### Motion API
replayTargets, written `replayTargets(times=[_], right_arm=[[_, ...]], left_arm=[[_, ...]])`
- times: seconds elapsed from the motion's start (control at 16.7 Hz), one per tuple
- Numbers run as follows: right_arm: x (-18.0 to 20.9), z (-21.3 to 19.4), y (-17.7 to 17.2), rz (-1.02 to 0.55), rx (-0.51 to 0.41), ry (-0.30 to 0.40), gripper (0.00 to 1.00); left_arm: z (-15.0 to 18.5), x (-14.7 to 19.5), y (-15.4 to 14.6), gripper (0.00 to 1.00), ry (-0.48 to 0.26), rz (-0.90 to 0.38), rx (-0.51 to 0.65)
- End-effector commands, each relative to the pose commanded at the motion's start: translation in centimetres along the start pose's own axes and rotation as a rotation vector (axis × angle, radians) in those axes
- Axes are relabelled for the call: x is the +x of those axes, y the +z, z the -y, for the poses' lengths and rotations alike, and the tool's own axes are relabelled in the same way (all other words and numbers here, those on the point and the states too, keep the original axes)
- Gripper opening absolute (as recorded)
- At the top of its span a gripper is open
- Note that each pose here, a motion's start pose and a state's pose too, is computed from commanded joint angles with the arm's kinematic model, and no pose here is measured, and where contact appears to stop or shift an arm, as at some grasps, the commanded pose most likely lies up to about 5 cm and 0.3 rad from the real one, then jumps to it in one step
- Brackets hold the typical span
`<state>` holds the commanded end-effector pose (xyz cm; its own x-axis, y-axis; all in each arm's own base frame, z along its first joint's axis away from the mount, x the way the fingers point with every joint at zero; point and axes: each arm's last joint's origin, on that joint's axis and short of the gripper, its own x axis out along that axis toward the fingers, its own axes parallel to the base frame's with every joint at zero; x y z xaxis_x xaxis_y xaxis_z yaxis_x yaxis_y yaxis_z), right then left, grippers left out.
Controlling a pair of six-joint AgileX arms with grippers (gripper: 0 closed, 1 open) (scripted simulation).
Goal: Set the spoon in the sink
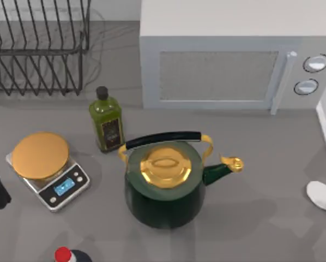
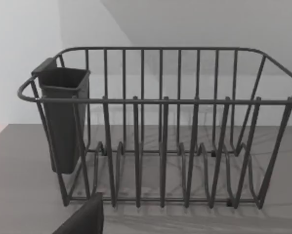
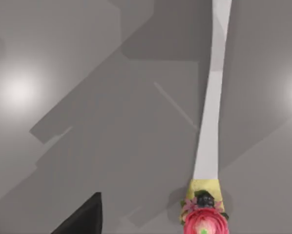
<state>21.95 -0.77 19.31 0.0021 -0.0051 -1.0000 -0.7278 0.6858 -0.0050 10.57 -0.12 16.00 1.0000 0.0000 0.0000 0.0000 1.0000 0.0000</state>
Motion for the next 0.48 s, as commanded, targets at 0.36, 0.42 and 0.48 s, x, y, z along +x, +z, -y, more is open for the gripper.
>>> replayTargets(times=[0.36, 0.42, 0.48], right_arm=[[0.09, -0.06, 0.07, -0.001, -0.005, 0.002, 1.0], [0.43, -0.01, 0.09, -0.003, -0.004, 0.004, 1.0], [1.0, 0.06, 0.14, -0.005, -0.003, 0.006, 1.0]], left_arm=[[0.0, 0.0, 0.0, 1.0, 0.0, 0.0, 0.0], [0.0, 0.0, 0.0, 1.0, 0.0, 0.0, 0.0], [0.0, 0.0, 0.0, 1.0, 0.0, 0.0, 0.0]])
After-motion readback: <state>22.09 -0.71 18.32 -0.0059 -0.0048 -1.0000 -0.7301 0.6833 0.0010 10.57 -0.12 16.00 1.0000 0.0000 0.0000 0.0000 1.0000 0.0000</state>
